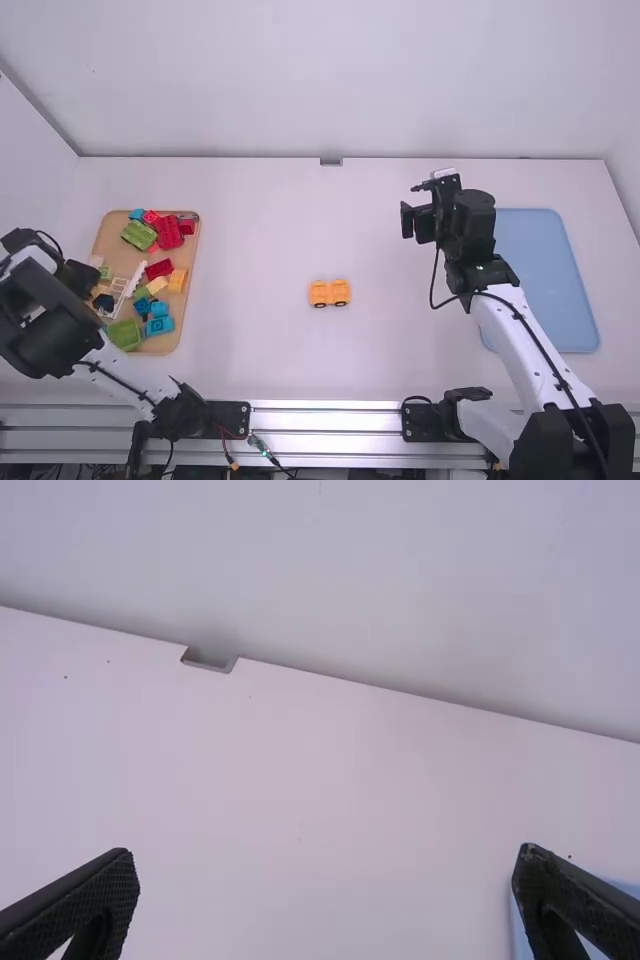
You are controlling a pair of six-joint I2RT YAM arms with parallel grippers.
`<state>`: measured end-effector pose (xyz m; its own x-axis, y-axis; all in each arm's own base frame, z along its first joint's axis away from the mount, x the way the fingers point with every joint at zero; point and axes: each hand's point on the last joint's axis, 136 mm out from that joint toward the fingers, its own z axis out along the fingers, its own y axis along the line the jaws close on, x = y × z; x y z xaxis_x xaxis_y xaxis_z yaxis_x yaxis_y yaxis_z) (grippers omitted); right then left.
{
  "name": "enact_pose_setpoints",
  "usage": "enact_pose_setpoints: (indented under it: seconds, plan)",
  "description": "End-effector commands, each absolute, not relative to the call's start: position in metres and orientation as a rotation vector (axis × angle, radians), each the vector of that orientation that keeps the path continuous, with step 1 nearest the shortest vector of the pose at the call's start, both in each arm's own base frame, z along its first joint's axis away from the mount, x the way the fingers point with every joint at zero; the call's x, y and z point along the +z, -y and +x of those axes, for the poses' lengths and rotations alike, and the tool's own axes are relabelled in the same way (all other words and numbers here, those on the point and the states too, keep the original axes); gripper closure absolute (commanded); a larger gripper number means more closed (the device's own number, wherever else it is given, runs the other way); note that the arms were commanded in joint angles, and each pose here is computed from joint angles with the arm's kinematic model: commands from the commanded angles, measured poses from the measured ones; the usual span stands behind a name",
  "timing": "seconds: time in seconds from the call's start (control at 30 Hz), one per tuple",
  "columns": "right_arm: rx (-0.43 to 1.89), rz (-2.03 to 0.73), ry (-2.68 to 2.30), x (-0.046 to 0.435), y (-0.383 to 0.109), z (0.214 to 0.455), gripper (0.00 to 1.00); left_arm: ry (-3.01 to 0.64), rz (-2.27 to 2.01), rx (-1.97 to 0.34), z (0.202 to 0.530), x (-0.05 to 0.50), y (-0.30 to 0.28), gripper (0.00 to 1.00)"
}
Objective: Assemble lego blocks to make yellow taxi
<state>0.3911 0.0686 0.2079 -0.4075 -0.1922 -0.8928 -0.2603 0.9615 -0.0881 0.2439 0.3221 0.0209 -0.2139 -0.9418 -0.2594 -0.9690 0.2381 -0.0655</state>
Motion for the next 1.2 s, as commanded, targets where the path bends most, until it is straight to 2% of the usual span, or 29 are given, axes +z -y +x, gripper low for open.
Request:
enact_pose_setpoints:
  seconds: [0.0,0.2,0.47,0.63,1.0,1.17]
  plan:
    - [0.082,-0.316,-1.973,0.223,-0.07,0.397,0.01,-2.277,-1.816,0.169,0.239,0.009,-0.319,0.43]
    - [0.083,-0.316,-1.973,0.223,-0.07,0.397,0.01,-2.293,-1.729,0.084,0.253,0.01,-0.316,0.41]
    - [0.082,-0.318,-1.985,0.22,-0.07,0.396,0.01,-2.282,-1.717,0.089,0.253,0.0,-0.313,0.39]
    - [0.082,-0.317,-1.983,0.221,-0.07,0.396,0.01,-2.279,-1.706,0.091,0.253,-0.008,-0.309,0.44]
    - [0.082,-0.318,-1.99,0.219,-0.07,0.395,0.01,-2.23,-1.659,0.113,0.259,-0.013,-0.315,0.41]
    - [0.082,-0.318,-1.99,0.219,-0.07,0.395,0.01,-2.228,-1.657,0.115,0.258,-0.016,-0.315,0.52]
